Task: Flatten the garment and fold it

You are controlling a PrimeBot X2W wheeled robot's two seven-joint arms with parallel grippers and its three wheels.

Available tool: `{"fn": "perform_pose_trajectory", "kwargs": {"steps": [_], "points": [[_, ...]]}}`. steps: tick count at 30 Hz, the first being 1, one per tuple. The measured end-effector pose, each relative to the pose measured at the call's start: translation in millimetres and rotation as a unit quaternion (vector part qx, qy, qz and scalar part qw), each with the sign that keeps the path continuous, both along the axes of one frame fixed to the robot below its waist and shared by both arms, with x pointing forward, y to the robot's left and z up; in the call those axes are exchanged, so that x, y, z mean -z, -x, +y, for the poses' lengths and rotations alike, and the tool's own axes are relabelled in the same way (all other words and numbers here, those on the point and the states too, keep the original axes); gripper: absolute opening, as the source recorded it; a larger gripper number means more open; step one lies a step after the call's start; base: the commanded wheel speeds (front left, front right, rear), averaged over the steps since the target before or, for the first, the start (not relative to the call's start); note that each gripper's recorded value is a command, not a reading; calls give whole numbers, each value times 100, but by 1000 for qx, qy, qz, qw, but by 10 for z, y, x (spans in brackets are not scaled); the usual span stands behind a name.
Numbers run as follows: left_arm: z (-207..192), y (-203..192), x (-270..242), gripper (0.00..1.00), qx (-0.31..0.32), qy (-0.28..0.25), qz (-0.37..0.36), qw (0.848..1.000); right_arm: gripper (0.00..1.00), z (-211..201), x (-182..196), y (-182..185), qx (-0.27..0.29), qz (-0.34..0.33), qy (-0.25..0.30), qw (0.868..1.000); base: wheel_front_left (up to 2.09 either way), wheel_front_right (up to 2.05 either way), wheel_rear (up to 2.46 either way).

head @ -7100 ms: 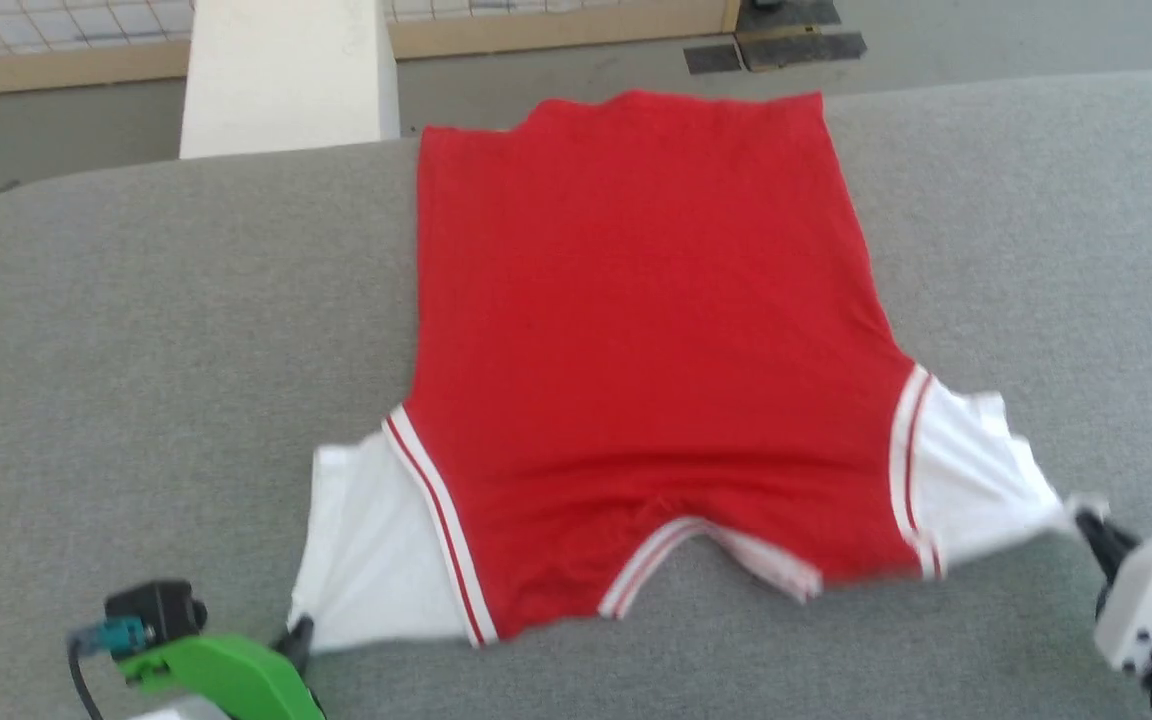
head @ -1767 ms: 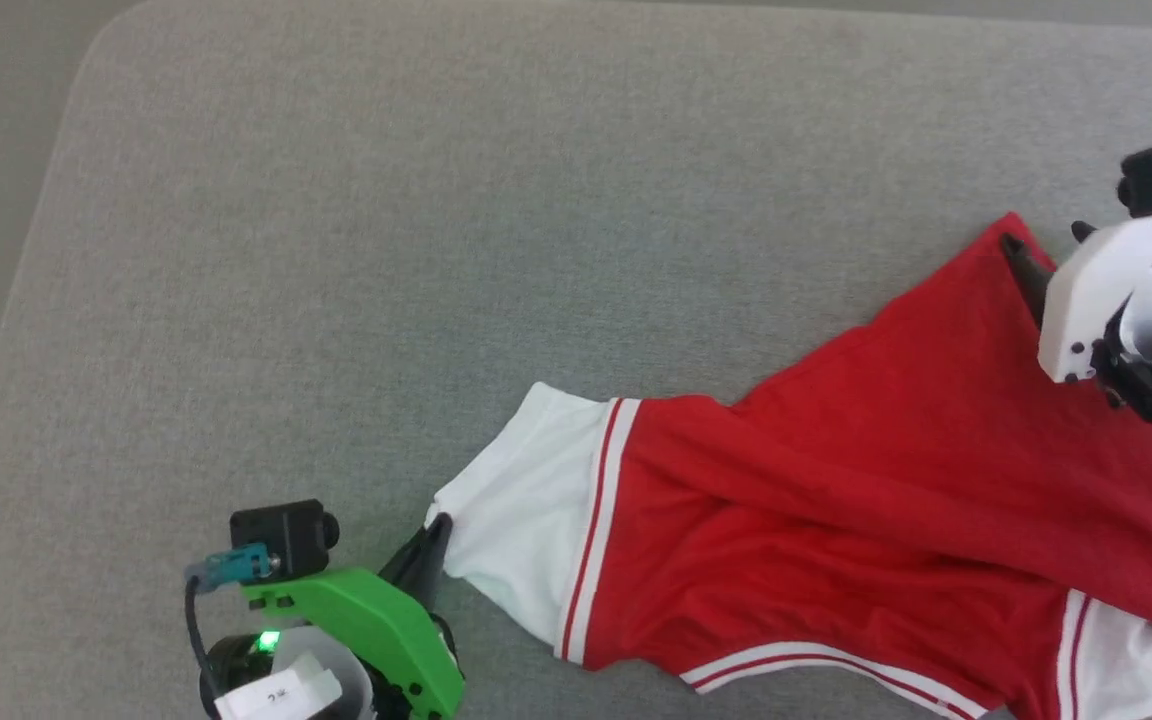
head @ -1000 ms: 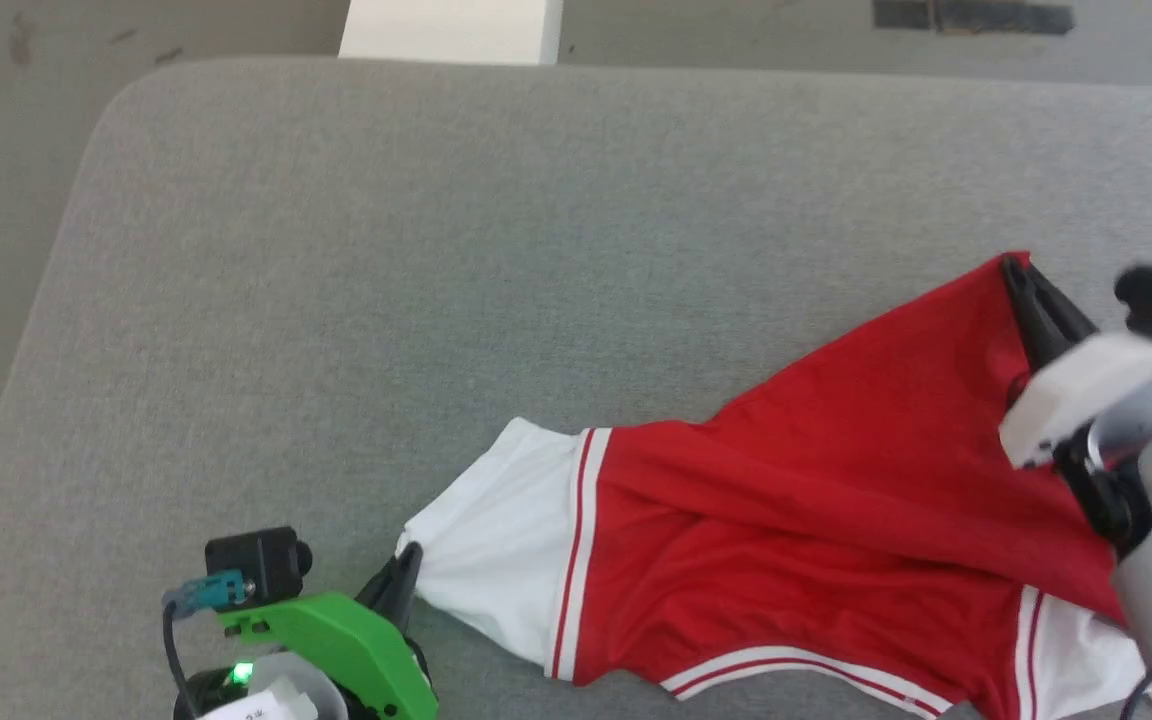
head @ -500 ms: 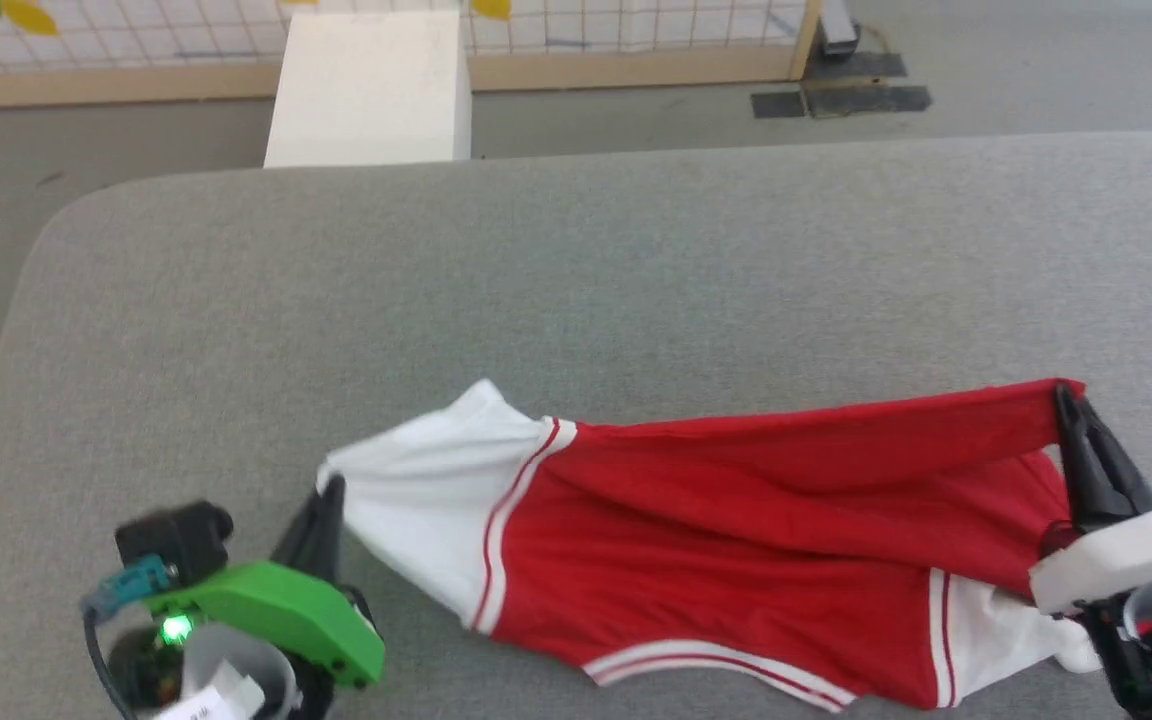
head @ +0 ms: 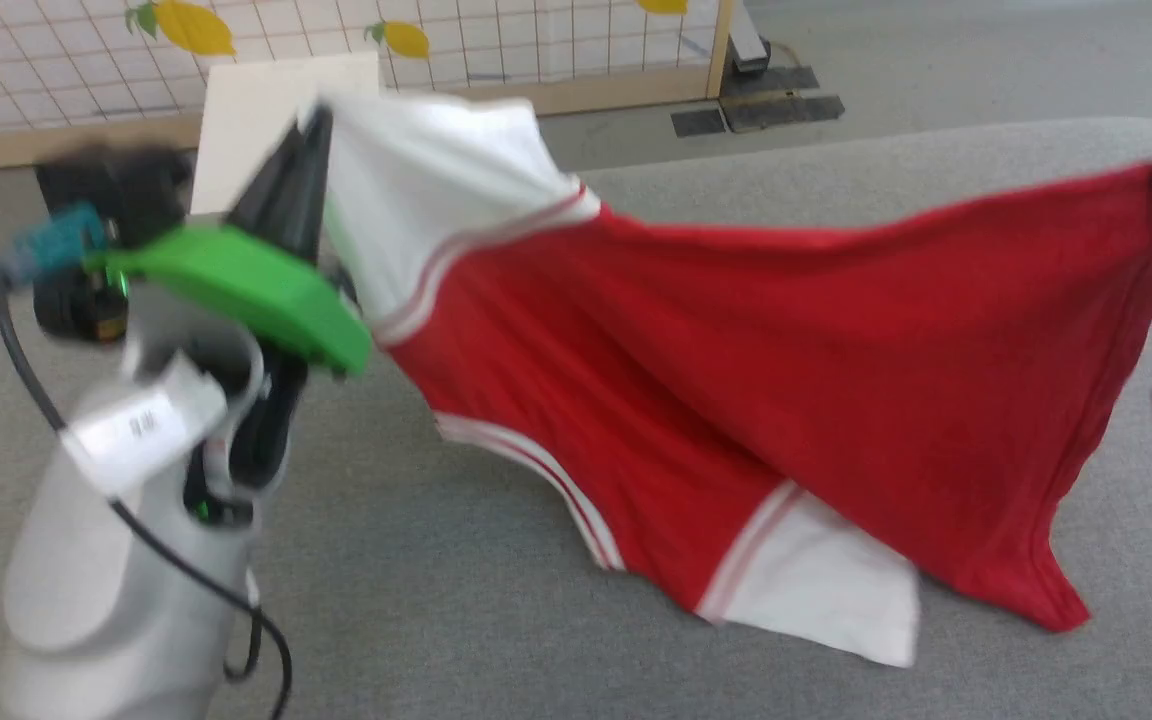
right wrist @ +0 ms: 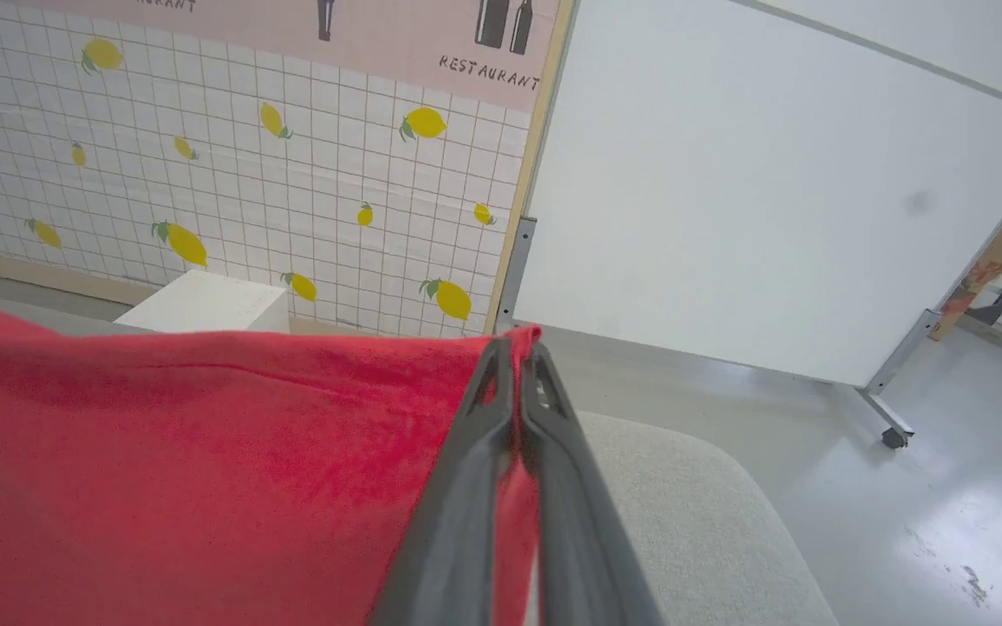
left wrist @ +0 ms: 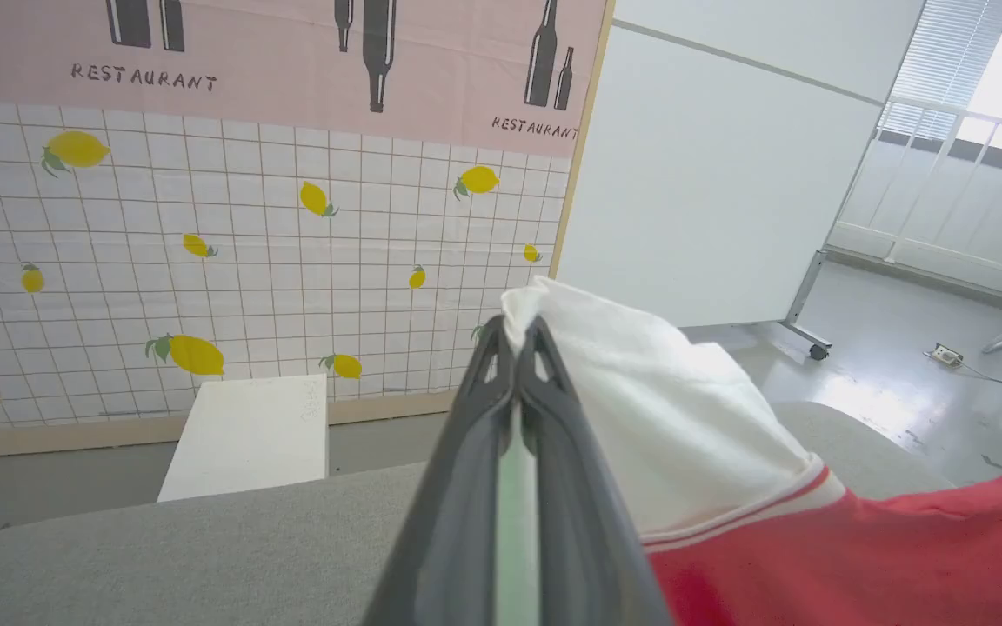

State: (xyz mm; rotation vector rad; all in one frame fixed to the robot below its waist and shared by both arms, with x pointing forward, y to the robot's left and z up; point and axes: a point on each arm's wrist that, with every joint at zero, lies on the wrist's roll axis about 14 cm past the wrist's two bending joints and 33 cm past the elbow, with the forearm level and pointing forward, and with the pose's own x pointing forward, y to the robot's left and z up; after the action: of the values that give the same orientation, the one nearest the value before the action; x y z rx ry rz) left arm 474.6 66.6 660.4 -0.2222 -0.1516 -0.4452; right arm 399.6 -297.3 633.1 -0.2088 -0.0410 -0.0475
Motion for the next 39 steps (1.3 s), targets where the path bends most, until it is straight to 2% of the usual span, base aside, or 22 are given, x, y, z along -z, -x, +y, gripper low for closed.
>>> {"fn": "perform_pose_trajectory", "kwargs": {"steps": [4, 7, 14, 18, 24, 27, 31, 35, 39], "points": [[-153, -306, -385, 0, 14, 6, -40, 999, 0, 43, -342, -296, -16, -12, 40, 999, 0, 0, 0], [-207, -567, -626, 0, 5, -19, -75, 997, 0, 34, -496, -545, -20, -13, 63, 998, 0, 0, 0], [-190, -1179, -1104, 0, -39, -26, -147, 988, 0, 75, -617, -1240, -26, 4, 120, 992, 0, 0, 0], [-97, -1493, -1373, 0, -74, -19, -203, 976, 0, 84, -613, -1689, -18, 14, 157, 987, 0, 0, 0], [83, -1749, -1622, 0, -122, 10, -309, 943, 0, 70, -756, -2207, -4, -52, 145, 988, 0, 0, 0], [147, -1908, -1448, 0, -138, 13, -328, 934, 0, 69, -624, -2377, -3, -66, 159, 985, 0, 0, 0], [163, -2184, -958, 0, -144, -5, -294, 945, 0, 73, -197, -2540, -9, -40, 153, 987, 0, 0, 0], [247, -2392, -116, 0, -146, -58, -196, 968, 0, 121, 386, -2543, -24, 17, 128, 991, 0, 0, 0], [404, -2350, 804, 0, -140, -132, -74, 979, 0, 219, 967, -2337, -45, 82, 91, 991, 0, 0, 0]]}}
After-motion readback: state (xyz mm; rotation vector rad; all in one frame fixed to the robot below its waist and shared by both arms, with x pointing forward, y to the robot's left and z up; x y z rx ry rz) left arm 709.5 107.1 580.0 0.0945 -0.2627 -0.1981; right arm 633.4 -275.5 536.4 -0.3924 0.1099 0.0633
